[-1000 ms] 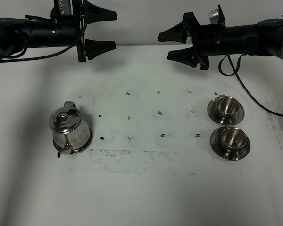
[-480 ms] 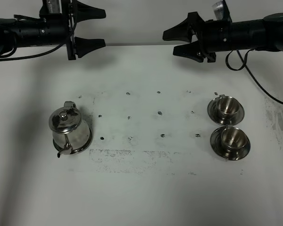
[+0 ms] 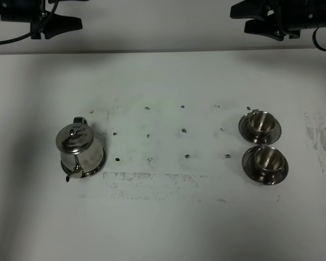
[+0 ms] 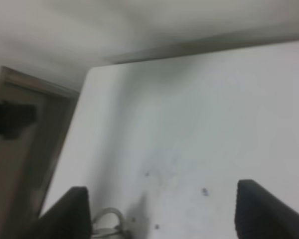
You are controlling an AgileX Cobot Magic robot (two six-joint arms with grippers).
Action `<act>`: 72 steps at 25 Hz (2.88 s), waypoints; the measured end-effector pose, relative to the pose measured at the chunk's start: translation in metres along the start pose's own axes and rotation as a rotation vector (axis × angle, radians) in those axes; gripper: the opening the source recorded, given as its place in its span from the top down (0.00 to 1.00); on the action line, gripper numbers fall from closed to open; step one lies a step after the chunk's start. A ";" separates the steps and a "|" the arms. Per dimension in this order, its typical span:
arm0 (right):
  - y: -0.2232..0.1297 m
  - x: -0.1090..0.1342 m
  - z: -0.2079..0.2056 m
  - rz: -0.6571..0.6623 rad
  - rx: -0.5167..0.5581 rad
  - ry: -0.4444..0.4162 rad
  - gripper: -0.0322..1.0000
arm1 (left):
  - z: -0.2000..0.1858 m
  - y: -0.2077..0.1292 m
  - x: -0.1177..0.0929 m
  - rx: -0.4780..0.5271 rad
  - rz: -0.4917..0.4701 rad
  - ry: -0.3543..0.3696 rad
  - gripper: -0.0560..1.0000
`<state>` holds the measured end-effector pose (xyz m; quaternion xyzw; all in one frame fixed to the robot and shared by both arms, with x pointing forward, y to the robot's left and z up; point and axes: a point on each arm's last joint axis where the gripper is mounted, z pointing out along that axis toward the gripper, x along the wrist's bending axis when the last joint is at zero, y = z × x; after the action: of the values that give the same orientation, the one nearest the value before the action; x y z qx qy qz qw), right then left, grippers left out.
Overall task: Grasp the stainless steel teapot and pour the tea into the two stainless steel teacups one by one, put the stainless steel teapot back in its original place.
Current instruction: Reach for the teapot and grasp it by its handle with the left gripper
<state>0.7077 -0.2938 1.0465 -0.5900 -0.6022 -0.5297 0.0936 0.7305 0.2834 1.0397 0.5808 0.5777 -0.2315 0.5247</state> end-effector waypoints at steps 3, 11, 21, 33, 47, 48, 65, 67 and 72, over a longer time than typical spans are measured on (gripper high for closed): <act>0.004 0.021 -0.021 -0.080 0.001 -0.058 0.40 | -0.017 0.000 -0.023 -0.007 0.073 0.062 0.29; 0.004 0.084 -0.079 -0.269 0.000 -0.229 0.40 | -0.062 -0.011 -0.096 -0.040 0.268 0.232 0.29; -0.030 0.137 -0.144 -0.354 0.083 -0.492 0.43 | -0.097 -0.028 -0.143 -0.073 0.394 0.439 0.29; -0.154 0.175 -0.225 -0.383 -0.127 -0.839 0.47 | -0.110 -0.035 -0.156 -0.088 0.426 0.527 0.29; -0.286 0.159 -0.243 -0.457 -0.417 -0.885 0.47 | -0.110 -0.035 -0.156 -0.086 0.434 0.527 0.29; -0.291 0.157 -0.243 -0.456 -0.416 -0.885 0.47 | -0.110 -0.035 -0.156 -0.085 0.435 0.528 0.29; -0.348 0.150 -0.247 -0.407 -0.339 -0.889 0.47 | -0.110 -0.035 -0.156 -0.085 0.436 0.528 0.29; -0.353 0.141 -0.241 -0.394 -0.314 -0.893 0.47 | -0.110 -0.035 -0.156 -0.085 0.436 0.528 0.29; -0.361 0.137 -0.240 -0.399 -0.321 -0.896 0.47 | -0.110 -0.035 -0.156 -0.085 0.436 0.528 0.29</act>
<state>0.2528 -0.2968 1.0583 -0.6395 -0.5951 -0.3182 -0.3682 0.6267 0.3057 1.2016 0.7082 0.5648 0.0686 0.4181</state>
